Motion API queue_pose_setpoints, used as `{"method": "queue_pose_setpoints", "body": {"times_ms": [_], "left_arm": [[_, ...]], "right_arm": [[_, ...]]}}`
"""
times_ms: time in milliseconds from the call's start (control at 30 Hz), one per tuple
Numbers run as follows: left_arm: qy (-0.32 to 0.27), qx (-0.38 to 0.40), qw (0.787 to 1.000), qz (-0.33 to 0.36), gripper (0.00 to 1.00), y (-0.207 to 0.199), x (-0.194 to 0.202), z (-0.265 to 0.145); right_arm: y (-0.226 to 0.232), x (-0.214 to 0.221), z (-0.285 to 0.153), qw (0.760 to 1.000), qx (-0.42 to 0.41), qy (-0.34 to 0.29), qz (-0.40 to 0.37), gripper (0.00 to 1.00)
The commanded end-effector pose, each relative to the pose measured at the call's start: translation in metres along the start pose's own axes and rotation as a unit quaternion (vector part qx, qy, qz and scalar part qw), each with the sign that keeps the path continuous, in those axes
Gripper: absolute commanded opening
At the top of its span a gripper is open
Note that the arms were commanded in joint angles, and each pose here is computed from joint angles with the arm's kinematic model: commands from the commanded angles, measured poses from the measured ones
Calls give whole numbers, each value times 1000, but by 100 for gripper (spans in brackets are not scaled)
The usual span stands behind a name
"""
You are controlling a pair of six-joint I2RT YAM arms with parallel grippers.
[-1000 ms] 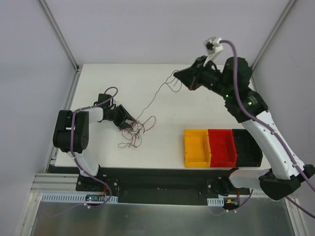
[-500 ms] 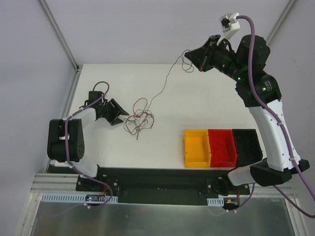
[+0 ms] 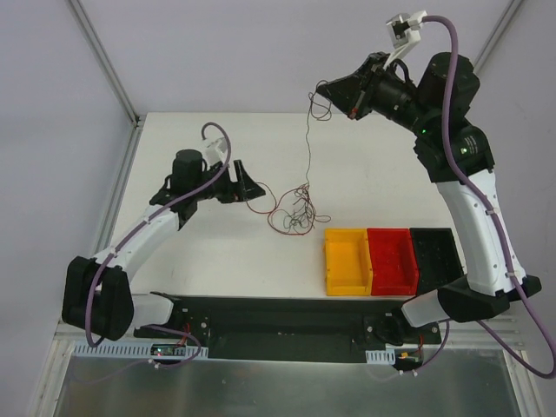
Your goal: Untangle the cables
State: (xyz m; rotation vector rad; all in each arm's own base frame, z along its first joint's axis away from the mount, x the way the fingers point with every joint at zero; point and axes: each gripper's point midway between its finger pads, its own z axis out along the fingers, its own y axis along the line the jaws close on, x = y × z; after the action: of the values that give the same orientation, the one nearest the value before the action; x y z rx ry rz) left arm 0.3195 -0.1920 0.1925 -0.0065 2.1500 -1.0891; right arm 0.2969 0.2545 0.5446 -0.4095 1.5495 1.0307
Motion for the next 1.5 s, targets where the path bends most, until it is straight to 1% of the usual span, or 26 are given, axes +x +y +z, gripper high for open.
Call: {"method": "queue_pose_setpoints", "body": {"times_ms": [0, 67, 167, 200, 267, 333, 400, 467, 533, 633, 800, 833, 900, 1000, 1100, 1167, 1200, 1233, 1333, 1467], "left_arm": [[28, 79, 995, 50, 75, -47, 1, 18], [39, 87, 995, 27, 70, -52, -1, 29], [59, 97, 993, 19, 70, -58, 1, 46], [65, 85, 994, 6, 69, -52, 2, 53], [76, 32, 996, -28, 68, -28, 8, 64], [79, -29, 995, -52, 72, -3, 11, 70], [87, -110, 985, -96, 73, 29, 14, 70], [92, -165, 975, -121, 73, 51, 12, 68], [101, -198, 967, -123, 74, 66, 15, 69], [123, -216, 959, -137, 72, 78, 29, 74], [151, -216, 945, -191, 67, 83, 49, 82], [155, -205, 948, -188, 64, 81, 50, 84], [166, -149, 959, -173, 59, 65, 55, 92], [163, -113, 968, -155, 59, 52, 63, 99], [176, -92, 961, -195, 53, 47, 78, 101], [174, -94, 953, -229, 46, 50, 87, 100], [158, -98, 952, -244, 44, 52, 86, 100], [144, -103, 947, -269, 45, 54, 87, 99], [122, -100, 938, -310, 48, 56, 88, 103], [130, -86, 919, -362, 51, 58, 96, 113]], "right_arm": [[9, 10, 8, 999, -42, 12, 20, 0], [5, 20, 9, 998, -42, 24, 26, 0], [-3, 41, 7, 998, -34, 42, 34, 0], [-6, 48, 6, 998, -29, 46, 36, 0], [-10, 60, 2, 998, -23, 57, 34, 0], [-18, 70, -3, 997, -7, 65, 28, 0], [-25, 82, -8, 997, 8, 76, 24, 0], [-33, 95, -13, 996, 23, 86, 20, 0], [-41, 106, -17, 995, 36, 95, 16, 0], [-53, 123, -20, 992, 56, 113, 11, 0], [-70, 142, -28, 988, 90, 129, 4, 0], [-72, 146, -29, 987, 94, 133, 3, 0], [-81, 161, -34, 983, 110, 147, 3, 0], [-91, 177, -41, 978, 133, 159, 7, 0], [-95, 184, -45, 976, 140, 166, 10, 0], [-94, 185, -46, 977, 137, 165, 10, 0], [-93, 184, -47, 977, 137, 163, 9, 0], [-92, 185, -47, 977, 135, 163, 9, 0], [-91, 184, -48, 978, 133, 162, 9, 0], [-88, 184, -49, 979, 127, 159, 9, 0]]}}
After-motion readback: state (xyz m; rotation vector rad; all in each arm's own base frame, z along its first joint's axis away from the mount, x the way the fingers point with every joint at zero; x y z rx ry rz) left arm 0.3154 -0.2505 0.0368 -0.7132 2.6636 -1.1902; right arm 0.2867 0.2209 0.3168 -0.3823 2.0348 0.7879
